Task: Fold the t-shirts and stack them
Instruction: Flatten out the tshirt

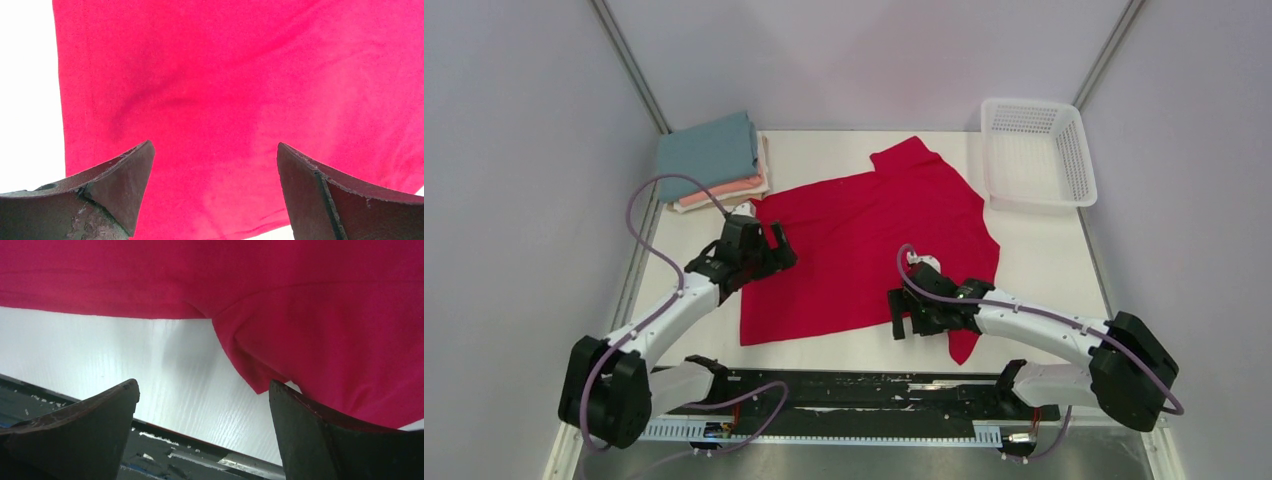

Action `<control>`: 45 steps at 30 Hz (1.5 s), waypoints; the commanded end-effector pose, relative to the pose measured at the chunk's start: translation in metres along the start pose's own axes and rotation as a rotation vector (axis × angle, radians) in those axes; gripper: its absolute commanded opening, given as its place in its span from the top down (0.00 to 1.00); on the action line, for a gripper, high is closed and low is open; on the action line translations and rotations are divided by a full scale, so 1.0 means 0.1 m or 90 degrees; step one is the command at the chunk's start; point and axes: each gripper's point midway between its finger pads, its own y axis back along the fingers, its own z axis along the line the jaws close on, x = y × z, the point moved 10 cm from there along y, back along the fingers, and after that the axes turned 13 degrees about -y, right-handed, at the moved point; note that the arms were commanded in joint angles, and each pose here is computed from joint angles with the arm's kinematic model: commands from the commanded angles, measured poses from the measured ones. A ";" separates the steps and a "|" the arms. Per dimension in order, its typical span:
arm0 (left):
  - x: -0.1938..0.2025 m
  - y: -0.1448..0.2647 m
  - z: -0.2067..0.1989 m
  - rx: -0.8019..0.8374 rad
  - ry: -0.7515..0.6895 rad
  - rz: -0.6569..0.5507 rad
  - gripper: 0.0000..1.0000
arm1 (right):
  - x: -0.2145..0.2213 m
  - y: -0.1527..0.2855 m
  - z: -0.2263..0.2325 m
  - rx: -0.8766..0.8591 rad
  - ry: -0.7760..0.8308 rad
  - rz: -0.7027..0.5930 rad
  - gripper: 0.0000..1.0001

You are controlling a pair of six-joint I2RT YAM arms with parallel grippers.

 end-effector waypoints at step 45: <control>1.22 0.31 -1.98 0.443 -0.265 0.227 0.27 | -0.77 0.09 -0.85 -0.023 -0.384 -0.221 0.00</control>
